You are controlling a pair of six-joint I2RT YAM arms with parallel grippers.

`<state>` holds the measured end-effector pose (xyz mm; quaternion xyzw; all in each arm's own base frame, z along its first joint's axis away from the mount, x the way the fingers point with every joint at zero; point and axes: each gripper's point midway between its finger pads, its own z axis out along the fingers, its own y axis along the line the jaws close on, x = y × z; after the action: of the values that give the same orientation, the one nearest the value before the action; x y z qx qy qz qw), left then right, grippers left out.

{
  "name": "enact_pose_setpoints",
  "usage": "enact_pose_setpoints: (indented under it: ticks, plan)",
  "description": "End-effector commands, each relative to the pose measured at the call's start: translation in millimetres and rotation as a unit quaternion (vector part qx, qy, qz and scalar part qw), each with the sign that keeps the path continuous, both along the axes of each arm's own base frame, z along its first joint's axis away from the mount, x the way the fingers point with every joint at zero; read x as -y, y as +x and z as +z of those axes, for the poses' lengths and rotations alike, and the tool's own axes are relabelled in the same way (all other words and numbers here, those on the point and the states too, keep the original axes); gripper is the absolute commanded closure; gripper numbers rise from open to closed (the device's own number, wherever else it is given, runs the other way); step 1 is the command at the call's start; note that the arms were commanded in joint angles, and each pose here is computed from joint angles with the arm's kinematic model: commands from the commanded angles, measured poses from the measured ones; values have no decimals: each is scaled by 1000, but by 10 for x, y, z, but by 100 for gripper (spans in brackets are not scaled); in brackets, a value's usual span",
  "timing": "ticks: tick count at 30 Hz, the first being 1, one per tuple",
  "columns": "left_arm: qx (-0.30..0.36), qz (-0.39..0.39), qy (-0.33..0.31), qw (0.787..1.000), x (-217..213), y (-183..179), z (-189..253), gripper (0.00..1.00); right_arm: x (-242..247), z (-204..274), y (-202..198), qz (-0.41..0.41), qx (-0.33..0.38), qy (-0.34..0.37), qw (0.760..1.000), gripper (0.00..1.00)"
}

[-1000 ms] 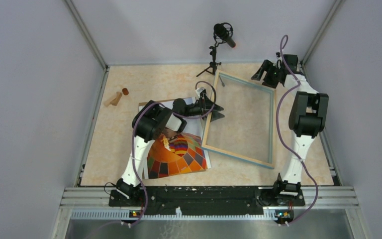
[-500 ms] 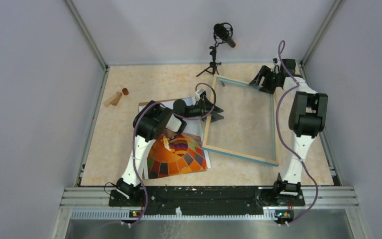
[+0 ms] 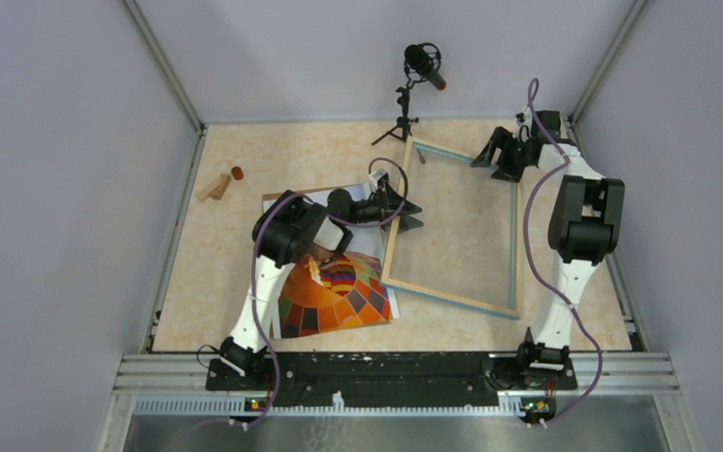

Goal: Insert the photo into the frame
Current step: Adjust the photo frame item on the photo frame, then place the photo frame at the center of the board.

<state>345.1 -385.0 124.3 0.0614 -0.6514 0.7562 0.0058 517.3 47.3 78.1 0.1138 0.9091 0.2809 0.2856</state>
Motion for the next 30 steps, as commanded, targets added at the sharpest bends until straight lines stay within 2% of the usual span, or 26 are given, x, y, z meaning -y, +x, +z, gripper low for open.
enact_pose_setpoints:
  ticks: [1, 5, 9, 12, 16, 20, 23, 28, 30]
  plan:
    - [69, 12, -29, 997, -74, -50, 189, 37, 42, 660, -25, -10, 52, -34, 998, 23]
    - [56, 11, 14, 998, -56, -45, 29, 26, 124, 1037, -113, -29, 85, -57, 994, 21]
    - [46, 16, 106, 993, -37, -2, -209, 14, 163, 1202, -319, -41, 96, -65, 992, 20]
    - [47, 26, 195, 979, -67, 53, -370, 4, 131, 1249, -512, -39, 100, -60, 992, 20]
    - [62, 42, 321, 944, -109, 147, -507, 2, 93, 1182, -738, -34, 93, -57, 993, 20]
    - [49, 41, 409, 910, -33, 131, -582, 2, 85, 1089, -952, -33, 82, -61, 994, 20]
    - [76, 33, 464, 882, 170, 22, -590, 2, 71, 1059, -1093, -35, 76, -59, 995, 20]
    - [167, 60, 572, 801, 351, 7, -593, 2, 153, 1045, -1324, -53, 63, -84, 993, 19]
    - [172, 52, 609, 773, 311, 20, -676, 2, 193, 1055, -1421, -60, 62, -94, 992, 19]
